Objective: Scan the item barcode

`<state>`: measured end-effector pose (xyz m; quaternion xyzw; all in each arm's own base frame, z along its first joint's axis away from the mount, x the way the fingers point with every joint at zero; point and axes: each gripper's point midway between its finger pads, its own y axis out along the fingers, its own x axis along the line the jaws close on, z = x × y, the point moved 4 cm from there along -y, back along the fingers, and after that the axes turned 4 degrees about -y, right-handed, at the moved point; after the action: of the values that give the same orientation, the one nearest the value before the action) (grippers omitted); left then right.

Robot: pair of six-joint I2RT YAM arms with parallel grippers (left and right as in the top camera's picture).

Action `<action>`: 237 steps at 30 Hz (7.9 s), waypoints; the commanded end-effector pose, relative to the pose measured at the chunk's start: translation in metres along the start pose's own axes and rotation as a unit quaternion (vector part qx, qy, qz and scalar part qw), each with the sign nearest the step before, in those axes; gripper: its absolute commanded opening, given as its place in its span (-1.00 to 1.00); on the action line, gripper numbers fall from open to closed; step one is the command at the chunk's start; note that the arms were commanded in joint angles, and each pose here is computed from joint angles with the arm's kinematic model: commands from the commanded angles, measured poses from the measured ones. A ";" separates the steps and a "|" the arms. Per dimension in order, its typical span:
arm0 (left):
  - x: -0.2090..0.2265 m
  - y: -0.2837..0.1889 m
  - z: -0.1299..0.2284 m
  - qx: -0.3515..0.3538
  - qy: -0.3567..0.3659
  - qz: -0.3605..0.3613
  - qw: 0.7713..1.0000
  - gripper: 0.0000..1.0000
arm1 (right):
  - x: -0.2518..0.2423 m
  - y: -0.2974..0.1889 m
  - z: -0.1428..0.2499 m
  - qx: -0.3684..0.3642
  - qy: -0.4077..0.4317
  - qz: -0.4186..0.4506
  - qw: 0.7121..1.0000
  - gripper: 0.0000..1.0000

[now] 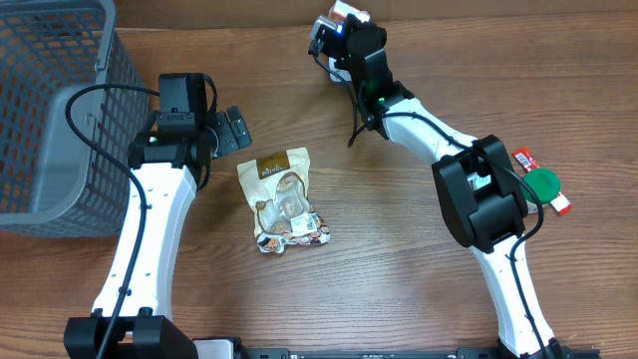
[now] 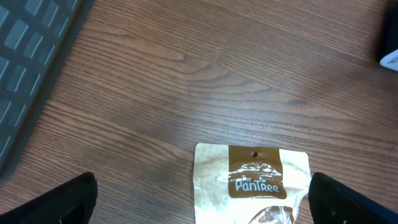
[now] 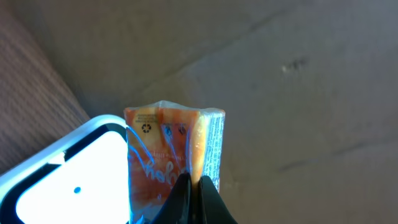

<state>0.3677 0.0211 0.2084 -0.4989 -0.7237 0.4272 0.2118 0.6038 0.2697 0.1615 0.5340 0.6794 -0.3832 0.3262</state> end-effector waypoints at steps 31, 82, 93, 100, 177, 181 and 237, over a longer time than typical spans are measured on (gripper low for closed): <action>0.000 0.001 -0.004 -0.004 -0.005 -0.002 1.000 0.99 | -0.113 -0.269 0.122 0.488 0.373 -0.200 0.763 -0.93; 0.000 0.001 -0.004 -0.004 -0.005 -0.002 1.000 0.99 | -0.021 -0.280 0.229 0.574 0.396 -0.217 0.683 -0.20; 0.000 0.001 -0.004 -0.004 -0.005 -0.002 1.000 0.99 | 0.009 -0.262 0.154 0.435 0.513 -0.384 0.633 -0.01; 0.000 0.001 -0.004 -0.004 -0.005 -0.002 1.000 0.99 | 0.028 -0.256 0.111 0.414 0.525 -0.387 0.635 0.01; 0.002 0.077 0.203 0.257 0.005 0.143 0.956 0.04 | 0.072 -0.279 0.048 0.401 0.452 -0.401 0.688 0.39; 0.005 0.080 0.200 0.243 0.008 0.130 0.961 0.02 | 0.072 -0.278 0.048 0.401 0.452 -0.401 0.688 0.39; -0.131 0.024 0.207 0.170 0.129 0.226 0.951 -0.85 | 0.045 -0.250 0.085 0.417 0.499 -0.319 0.689 0.32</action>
<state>0.2826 -0.1752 0.0915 -0.6612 -0.4501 0.5256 0.2899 0.3482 0.1928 0.1254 0.4667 0.6508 -0.3911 -0.4536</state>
